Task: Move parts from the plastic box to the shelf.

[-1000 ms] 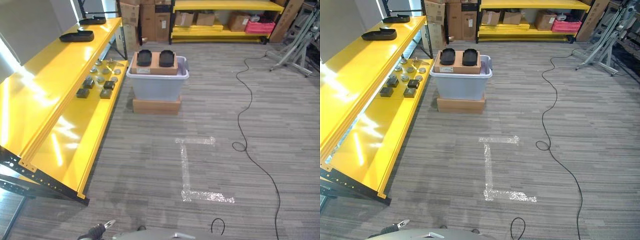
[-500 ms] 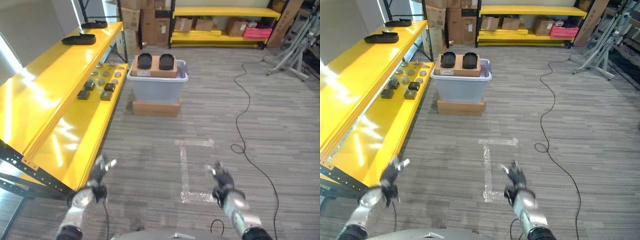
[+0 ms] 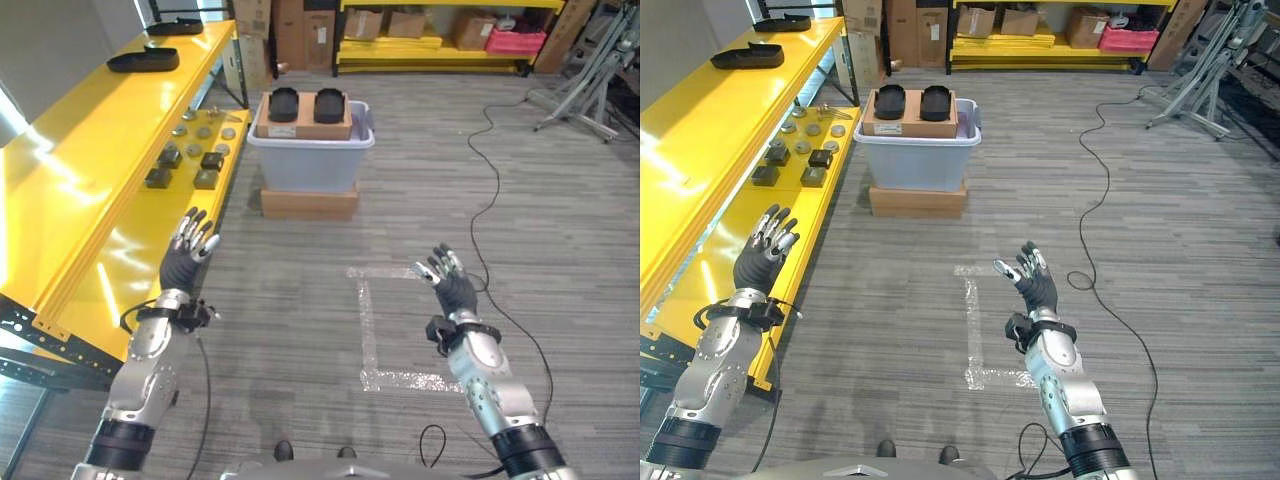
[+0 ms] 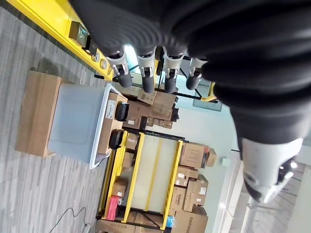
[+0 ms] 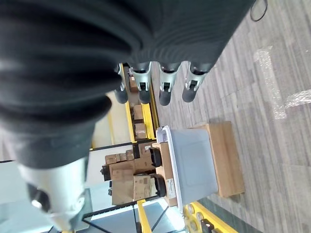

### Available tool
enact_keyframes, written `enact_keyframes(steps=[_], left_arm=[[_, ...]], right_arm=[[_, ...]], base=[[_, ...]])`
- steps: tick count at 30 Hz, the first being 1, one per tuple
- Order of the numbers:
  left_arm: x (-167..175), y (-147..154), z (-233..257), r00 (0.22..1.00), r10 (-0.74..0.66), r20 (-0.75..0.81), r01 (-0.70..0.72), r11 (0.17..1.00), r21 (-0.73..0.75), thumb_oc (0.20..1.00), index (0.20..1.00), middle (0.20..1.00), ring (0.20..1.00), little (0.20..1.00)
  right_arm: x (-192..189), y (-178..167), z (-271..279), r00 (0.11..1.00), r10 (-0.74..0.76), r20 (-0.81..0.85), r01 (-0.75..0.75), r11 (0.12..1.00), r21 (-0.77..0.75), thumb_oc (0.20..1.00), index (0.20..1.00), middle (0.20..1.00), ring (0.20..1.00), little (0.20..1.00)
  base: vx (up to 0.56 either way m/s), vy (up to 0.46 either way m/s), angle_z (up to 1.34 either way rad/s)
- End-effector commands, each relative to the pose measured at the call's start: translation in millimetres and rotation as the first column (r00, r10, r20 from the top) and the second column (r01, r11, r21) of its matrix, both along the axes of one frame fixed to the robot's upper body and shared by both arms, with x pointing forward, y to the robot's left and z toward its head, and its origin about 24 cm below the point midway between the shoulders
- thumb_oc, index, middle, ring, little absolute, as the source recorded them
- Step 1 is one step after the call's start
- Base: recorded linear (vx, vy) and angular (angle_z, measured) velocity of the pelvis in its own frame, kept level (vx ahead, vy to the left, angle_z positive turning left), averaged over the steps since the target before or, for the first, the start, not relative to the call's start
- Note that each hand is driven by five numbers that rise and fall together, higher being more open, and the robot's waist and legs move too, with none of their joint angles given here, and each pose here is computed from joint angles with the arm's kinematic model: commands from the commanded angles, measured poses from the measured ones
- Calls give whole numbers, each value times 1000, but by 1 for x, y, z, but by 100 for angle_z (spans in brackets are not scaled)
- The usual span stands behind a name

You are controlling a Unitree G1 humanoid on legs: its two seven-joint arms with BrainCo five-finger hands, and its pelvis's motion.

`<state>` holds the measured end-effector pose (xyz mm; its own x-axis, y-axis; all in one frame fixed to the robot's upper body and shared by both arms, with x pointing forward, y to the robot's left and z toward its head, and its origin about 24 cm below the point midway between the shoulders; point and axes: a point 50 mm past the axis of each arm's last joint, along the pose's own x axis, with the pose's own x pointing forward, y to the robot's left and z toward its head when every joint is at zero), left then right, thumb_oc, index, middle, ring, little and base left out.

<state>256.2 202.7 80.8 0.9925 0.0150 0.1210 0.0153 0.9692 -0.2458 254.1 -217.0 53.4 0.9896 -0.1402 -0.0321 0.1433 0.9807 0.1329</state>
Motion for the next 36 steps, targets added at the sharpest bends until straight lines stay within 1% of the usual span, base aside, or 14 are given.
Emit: enact_keyframes(steps=[1,5,9,11,18,22,26,33,36], left_arm=[[3,17,5,997,83,1,-83,996,13,1000,1000,1000,1000,1000],[-4,24,1,992,123,-42,-123,992,0,1000,1000,1000,1000,1000],[-8,25,-2,989,113,-93,-121,989,-90,1000,1000,1000,1000,1000],[-9,24,-2,990,107,-93,-117,987,-110,1000,1000,1000,1000,1000],[-4,18,3,994,73,-83,-80,992,-94,1000,1000,1000,1000,1000],[-6,21,3,992,96,-88,-104,990,-97,1000,1000,1000,1000,1000],[-9,28,3,987,128,-99,-139,985,-107,1000,1000,1000,1000,1000],[-18,27,-7,988,111,-105,-122,987,-105,1000,1000,1000,1000,1000],[-22,28,-10,987,119,-105,-134,980,-148,1000,1000,1000,1000,1000]], right_arm=[[0,-8,14,998,-10,62,13,999,-38,1000,1000,1000,1000,1000],[-6,-15,11,997,-68,32,70,996,-47,1000,1000,1000,1000,1000],[-8,-14,14,997,-70,43,72,996,-50,1000,1000,1000,1000,1000],[-8,-13,15,997,-67,48,70,996,-50,1000,1000,1000,1000,1000],[-4,-4,20,996,-56,75,56,998,10,1000,1000,1000,1000,1000],[-8,5,16,998,-21,56,20,999,26,1000,1000,1000,1000,1000],[-11,1,15,998,9,59,-12,999,40,1000,1000,1000,1000,1000],[-25,-16,12,999,21,32,-22,999,45,1000,1000,1000,1000,1000],[-23,-21,12,1000,15,18,-15,999,28,1000,1000,1000,1000,1000]], base=[[56,32,-1],[85,48,-5],[109,69,-11],[110,84,-11],[79,127,-9],[177,218,-15],[462,-177,-23],[554,-203,26],[582,-221,43]])
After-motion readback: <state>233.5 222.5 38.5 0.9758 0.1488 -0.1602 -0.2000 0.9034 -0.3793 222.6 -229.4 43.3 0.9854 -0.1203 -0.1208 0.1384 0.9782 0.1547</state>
